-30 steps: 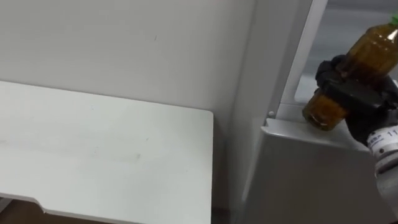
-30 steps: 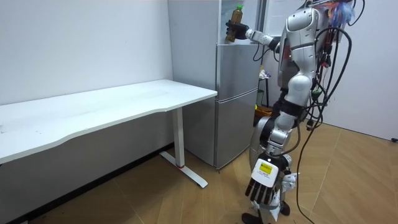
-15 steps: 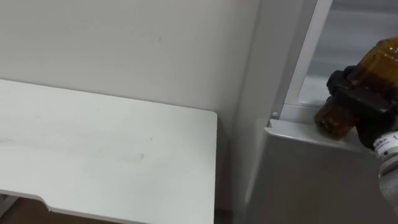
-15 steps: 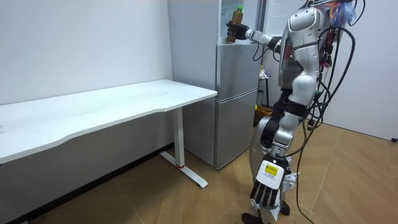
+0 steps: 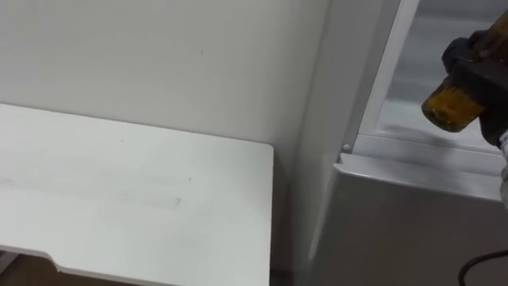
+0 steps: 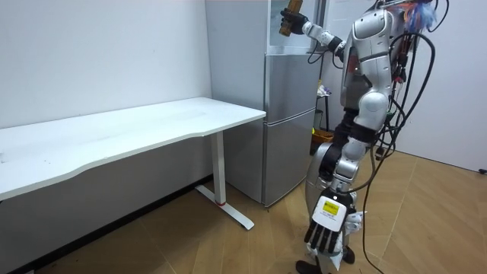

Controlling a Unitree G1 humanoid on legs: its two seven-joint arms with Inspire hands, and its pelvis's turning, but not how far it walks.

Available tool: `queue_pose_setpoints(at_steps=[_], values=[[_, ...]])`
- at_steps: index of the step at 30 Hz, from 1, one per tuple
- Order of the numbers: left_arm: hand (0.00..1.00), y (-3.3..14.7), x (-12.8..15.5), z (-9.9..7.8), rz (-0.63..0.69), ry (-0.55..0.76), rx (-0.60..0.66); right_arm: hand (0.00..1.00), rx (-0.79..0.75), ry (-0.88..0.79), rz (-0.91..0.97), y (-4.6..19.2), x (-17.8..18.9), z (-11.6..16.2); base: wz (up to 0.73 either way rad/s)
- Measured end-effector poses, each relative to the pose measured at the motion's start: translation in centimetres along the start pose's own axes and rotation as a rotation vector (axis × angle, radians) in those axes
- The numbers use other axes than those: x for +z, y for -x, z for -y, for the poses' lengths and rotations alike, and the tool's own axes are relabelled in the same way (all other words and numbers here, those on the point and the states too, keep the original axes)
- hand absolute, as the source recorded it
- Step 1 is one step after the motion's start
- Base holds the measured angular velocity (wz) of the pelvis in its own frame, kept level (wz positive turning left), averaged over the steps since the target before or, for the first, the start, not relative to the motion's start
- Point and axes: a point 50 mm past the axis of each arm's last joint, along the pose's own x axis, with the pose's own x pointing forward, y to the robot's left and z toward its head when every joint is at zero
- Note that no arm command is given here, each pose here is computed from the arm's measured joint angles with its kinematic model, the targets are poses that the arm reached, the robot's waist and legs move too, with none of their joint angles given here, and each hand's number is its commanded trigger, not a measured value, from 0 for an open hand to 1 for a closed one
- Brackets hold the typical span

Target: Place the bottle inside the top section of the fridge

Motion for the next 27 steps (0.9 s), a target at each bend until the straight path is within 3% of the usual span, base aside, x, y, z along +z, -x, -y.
queue_pose_setpoints(at_steps=[18, 27], values=[[0.00, 0.0, 0.1, 0.0, 0.014, 0.001, -0.010, 1.00, -0.009, -0.019, 0.020, -0.3, 0.8, -0.2, 0.00], [0.00, 0.0, 0.0, -0.3, -0.007, -0.004, -0.005, 1.00, -0.091, 0.011, -0.051, -1.1, -0.8, 1.7, 0.07]])
